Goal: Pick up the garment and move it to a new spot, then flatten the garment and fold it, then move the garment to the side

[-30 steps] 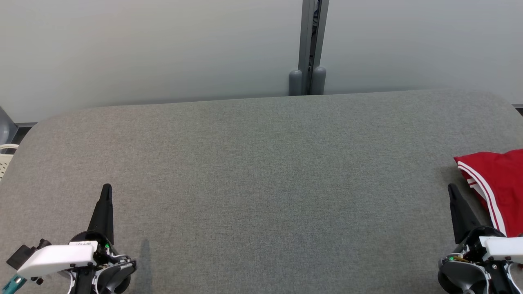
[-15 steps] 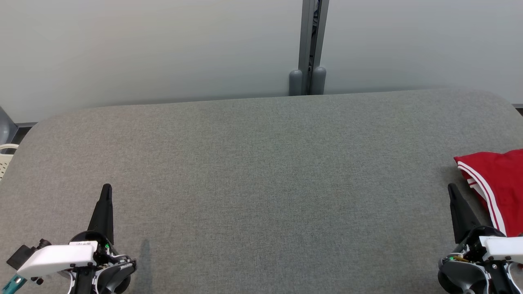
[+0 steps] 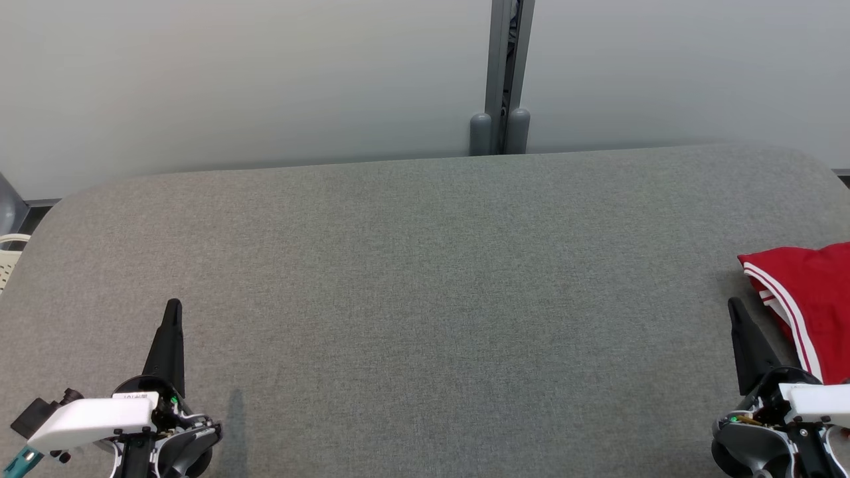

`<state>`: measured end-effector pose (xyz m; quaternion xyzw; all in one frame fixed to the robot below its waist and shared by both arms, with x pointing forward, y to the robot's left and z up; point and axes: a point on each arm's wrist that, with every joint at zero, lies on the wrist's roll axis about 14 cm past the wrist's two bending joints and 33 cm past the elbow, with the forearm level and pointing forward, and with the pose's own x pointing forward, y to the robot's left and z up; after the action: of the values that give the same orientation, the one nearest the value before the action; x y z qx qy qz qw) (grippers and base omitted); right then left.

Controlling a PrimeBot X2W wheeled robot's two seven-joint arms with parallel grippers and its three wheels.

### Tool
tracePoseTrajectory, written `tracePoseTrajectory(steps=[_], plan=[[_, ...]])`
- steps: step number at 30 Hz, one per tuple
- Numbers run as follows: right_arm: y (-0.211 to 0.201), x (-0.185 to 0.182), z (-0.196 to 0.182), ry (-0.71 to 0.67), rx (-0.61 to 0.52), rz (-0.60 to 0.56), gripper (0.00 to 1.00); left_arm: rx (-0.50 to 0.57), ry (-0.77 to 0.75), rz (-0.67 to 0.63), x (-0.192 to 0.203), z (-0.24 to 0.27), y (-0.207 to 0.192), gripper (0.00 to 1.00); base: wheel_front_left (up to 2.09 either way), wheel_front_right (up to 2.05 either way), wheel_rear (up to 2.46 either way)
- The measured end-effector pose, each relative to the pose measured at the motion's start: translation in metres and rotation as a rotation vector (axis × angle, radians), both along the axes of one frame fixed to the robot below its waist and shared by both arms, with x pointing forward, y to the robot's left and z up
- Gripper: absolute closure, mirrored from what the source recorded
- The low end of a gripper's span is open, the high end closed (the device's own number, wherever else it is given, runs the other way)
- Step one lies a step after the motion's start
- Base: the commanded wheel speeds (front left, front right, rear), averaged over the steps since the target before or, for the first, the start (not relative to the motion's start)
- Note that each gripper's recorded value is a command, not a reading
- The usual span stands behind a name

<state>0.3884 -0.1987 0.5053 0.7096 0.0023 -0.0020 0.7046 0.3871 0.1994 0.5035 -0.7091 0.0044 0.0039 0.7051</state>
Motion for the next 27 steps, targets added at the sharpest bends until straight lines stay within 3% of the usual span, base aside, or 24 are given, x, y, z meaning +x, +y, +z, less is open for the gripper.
tracePoseTrajectory(steps=[27], plan=[[0.0,0.0,0.0,0.0,0.0,0.0,1.0,-0.001,0.0,0.001,0.0,0.0,0.0001,1.0,0.0,0.0,0.0]])
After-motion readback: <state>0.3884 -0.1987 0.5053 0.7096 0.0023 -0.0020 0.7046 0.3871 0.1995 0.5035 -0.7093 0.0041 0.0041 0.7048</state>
